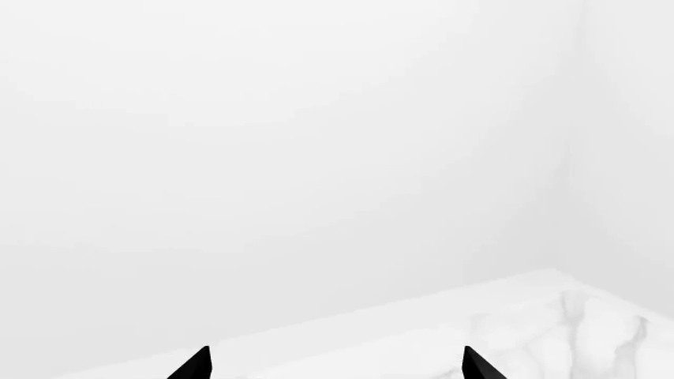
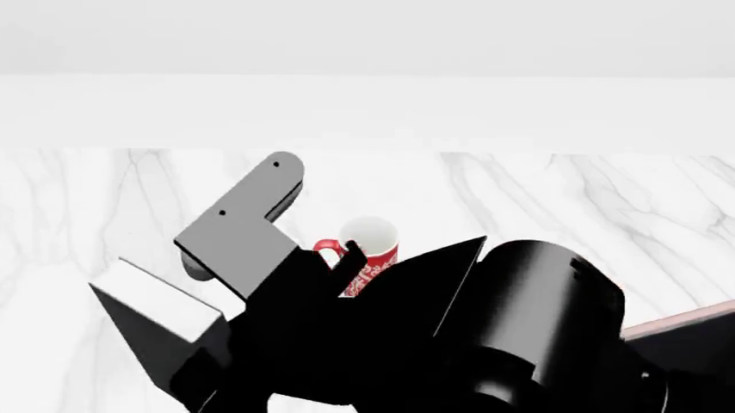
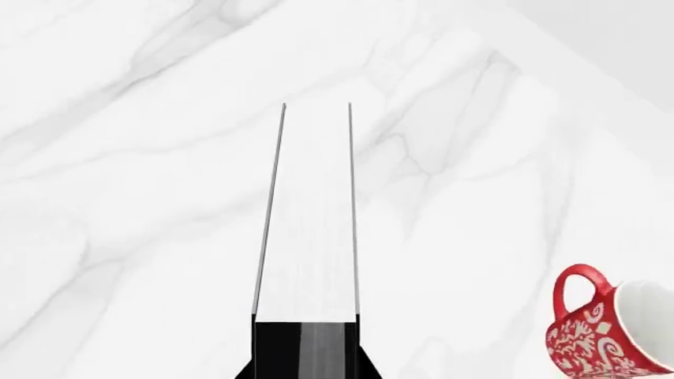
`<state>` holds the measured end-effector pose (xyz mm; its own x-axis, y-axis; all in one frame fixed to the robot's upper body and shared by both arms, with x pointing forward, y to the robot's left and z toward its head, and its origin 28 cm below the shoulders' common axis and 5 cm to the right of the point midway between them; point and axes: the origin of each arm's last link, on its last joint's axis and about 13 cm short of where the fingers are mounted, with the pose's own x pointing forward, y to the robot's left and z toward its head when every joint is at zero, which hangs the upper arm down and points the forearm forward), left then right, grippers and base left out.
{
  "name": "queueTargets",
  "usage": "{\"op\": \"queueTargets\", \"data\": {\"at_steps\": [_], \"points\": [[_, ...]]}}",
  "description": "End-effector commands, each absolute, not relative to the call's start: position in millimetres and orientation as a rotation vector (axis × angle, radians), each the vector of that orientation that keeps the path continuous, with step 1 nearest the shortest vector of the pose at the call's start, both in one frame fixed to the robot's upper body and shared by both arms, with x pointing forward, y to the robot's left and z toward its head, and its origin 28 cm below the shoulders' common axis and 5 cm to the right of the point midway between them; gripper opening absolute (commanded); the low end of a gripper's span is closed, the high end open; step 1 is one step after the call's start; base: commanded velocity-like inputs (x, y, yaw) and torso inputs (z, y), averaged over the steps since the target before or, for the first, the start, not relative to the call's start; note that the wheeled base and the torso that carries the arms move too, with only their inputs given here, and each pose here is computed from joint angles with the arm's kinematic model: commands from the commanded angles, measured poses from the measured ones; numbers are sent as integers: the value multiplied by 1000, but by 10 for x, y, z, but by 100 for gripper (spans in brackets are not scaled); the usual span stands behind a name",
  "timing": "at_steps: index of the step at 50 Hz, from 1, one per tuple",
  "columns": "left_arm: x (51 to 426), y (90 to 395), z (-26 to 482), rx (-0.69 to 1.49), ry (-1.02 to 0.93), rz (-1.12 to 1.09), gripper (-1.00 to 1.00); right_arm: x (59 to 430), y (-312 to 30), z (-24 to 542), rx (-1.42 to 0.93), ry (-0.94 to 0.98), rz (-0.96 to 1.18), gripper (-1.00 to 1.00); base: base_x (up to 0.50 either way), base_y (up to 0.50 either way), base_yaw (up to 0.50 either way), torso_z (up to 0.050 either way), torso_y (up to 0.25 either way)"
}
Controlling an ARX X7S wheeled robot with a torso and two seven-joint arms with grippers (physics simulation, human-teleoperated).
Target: Pick up the book and place it in the right compartment of the caddy.
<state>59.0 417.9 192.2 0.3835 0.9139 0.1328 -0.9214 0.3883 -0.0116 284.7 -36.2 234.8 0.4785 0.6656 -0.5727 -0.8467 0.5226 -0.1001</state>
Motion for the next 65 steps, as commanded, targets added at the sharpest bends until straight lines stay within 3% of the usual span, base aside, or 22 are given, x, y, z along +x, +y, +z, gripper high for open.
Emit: {"op": "queueTargets", "data": {"at_steps": [1, 21, 32, 65], "points": [[563, 4182, 1950, 69, -131, 1171, 100, 2931, -554, 2889, -313, 371, 751, -100, 0, 0, 0, 0, 0], [660, 4153, 1916, 73, -117, 1149, 100, 2930, -1112, 3383, -130, 238, 373, -100, 0, 0, 0, 0, 2], [678, 4146, 1921, 71, -118, 1142, 100, 2808, -1487, 3417, -83, 212, 212, -100, 0, 0, 0, 0, 1], [705, 4131, 1925, 75, -121, 1134, 100, 2260, -2201, 3355, 41, 160, -103, -100, 0, 0, 0, 0, 2]]}}
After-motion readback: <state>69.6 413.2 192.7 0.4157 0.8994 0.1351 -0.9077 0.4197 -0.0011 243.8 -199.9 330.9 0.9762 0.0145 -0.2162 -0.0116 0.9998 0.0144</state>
